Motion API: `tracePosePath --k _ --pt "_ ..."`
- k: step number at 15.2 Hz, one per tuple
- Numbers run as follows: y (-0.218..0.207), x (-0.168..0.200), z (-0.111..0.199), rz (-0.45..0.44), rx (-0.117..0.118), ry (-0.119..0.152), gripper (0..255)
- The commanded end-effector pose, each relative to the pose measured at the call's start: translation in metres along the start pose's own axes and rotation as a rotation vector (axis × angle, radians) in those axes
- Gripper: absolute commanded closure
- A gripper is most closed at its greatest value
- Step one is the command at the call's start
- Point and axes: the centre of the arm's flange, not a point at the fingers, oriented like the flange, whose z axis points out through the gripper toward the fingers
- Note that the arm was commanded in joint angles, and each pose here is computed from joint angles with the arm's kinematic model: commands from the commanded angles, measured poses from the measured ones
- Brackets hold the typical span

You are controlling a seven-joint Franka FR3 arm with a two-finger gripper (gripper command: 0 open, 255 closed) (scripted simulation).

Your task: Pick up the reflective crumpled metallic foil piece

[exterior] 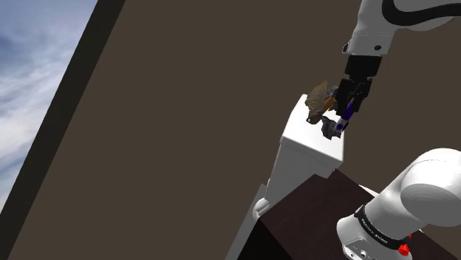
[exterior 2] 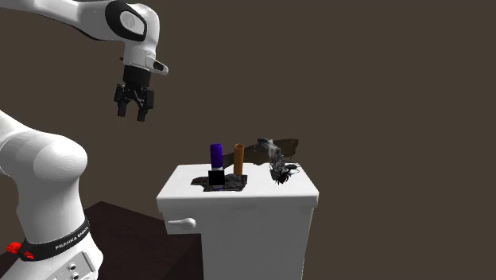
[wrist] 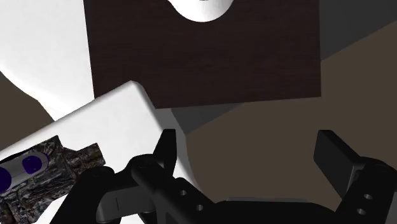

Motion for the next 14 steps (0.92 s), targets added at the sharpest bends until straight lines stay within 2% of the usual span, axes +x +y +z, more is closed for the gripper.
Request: tracePosePath --k 1,14 --pt "0.000 0.000 0.000 0.000 0.000 0.000 0" --pt "0.161 0.040 0.005 -0.209 -0.038 -0.006 0"
